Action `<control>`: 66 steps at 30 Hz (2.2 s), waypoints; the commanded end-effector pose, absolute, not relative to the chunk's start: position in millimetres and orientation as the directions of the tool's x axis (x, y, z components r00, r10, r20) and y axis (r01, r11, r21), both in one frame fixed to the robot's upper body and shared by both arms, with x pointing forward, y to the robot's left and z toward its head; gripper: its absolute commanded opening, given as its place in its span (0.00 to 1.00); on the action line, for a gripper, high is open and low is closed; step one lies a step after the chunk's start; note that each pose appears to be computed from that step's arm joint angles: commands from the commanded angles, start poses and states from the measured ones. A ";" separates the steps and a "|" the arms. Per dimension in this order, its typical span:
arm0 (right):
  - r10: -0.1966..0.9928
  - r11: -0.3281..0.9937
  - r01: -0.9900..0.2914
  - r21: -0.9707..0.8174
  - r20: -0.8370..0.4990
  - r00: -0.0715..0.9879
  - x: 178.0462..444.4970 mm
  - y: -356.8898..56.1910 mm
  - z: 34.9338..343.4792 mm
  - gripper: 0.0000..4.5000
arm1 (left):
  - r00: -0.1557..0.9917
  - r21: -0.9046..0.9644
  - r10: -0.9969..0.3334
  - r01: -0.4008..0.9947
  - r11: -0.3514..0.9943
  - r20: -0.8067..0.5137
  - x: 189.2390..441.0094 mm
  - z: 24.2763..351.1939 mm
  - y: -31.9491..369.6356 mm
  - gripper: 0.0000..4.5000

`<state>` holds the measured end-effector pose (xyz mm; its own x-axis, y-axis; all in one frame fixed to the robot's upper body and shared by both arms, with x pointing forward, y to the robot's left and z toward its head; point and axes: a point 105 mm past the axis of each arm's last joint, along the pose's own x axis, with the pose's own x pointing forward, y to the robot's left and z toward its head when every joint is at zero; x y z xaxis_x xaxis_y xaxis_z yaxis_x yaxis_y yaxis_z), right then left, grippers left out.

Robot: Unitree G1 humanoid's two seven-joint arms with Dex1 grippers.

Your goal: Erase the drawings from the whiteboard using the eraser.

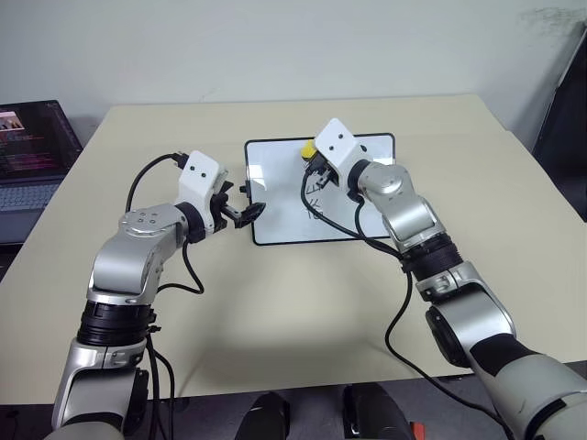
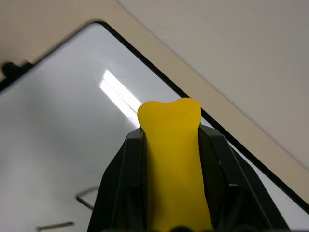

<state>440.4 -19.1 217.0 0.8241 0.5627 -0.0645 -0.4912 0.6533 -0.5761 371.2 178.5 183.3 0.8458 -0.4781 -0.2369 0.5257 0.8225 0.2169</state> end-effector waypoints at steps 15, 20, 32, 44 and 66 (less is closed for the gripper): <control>0.596 0.527 -0.618 -0.584 -0.265 0.758 436.3 -9.8 160.8 0.25 | 0.847 0.249 -0.493 0.530 0.811 -0.198 369.4 195.5 174.5 1.00; 0.607 0.507 -0.622 -0.596 -0.267 0.749 432.0 -4.7 159.4 0.25 | 0.843 0.241 -0.501 0.537 0.809 -0.197 369.5 193.2 169.2 1.00; 0.550 0.670 -0.455 -0.586 -0.020 0.835 438.3 -30.3 240.1 0.25 | 0.823 0.197 -0.541 0.567 0.800 -0.173 369.9 183.1 136.0 1.00; 0.495 0.719 -0.420 -0.553 -0.016 0.869 458.1 -18.3 230.1 0.25 | 0.816 0.225 -0.553 0.578 0.784 -0.168 372.2 183.6 129.5 1.00; 0.550 0.597 -0.505 -0.623 -0.140 0.823 447.0 -11.8 192.4 0.25 | 0.873 0.237 -0.472 0.487 0.841 -0.119 380.0 197.2 148.5 1.00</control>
